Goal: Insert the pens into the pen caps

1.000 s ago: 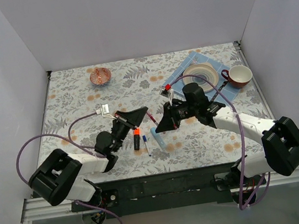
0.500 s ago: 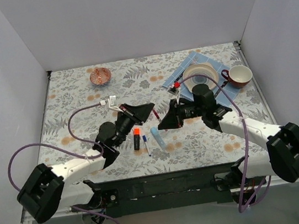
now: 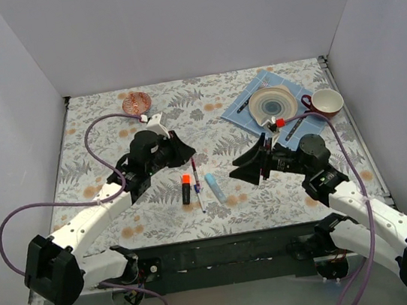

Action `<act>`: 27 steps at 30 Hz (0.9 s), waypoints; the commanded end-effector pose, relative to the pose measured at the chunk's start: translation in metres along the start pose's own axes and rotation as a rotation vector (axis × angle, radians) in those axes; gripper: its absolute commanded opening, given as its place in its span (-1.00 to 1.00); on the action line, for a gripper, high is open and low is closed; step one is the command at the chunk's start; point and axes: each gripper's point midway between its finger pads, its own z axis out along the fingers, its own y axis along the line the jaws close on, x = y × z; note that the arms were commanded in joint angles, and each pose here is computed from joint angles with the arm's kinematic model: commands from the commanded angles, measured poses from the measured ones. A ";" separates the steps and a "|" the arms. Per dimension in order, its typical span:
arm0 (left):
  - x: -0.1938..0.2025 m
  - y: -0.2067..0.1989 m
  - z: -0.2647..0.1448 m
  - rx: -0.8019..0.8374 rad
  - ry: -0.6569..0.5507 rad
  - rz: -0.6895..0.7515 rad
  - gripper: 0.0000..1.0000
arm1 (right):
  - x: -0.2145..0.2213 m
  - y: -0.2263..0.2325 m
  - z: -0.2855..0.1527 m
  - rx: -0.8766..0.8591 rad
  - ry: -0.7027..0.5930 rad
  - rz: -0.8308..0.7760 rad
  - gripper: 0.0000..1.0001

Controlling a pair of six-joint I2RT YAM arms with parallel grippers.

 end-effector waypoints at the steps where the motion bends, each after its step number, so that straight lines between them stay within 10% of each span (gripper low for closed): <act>1: 0.022 0.086 -0.023 -0.354 0.196 0.117 -1.00 | -0.003 -0.007 -0.006 0.074 -0.036 0.014 0.36; 13: 0.087 0.182 -0.020 -0.597 0.432 0.065 -1.00 | 0.001 -0.013 -0.005 0.094 -0.016 0.035 0.37; 17: 0.093 0.194 -0.019 -0.652 0.463 0.053 -0.40 | 0.005 -0.015 -0.006 0.108 -0.010 0.041 0.37; 22: 0.069 0.184 -0.022 -0.654 0.400 0.060 -0.17 | 0.001 -0.023 -0.007 0.177 0.014 0.061 0.39; 27: 0.001 0.129 -0.018 -0.483 0.206 0.113 0.13 | -0.006 -0.021 -0.009 0.211 0.030 0.063 0.83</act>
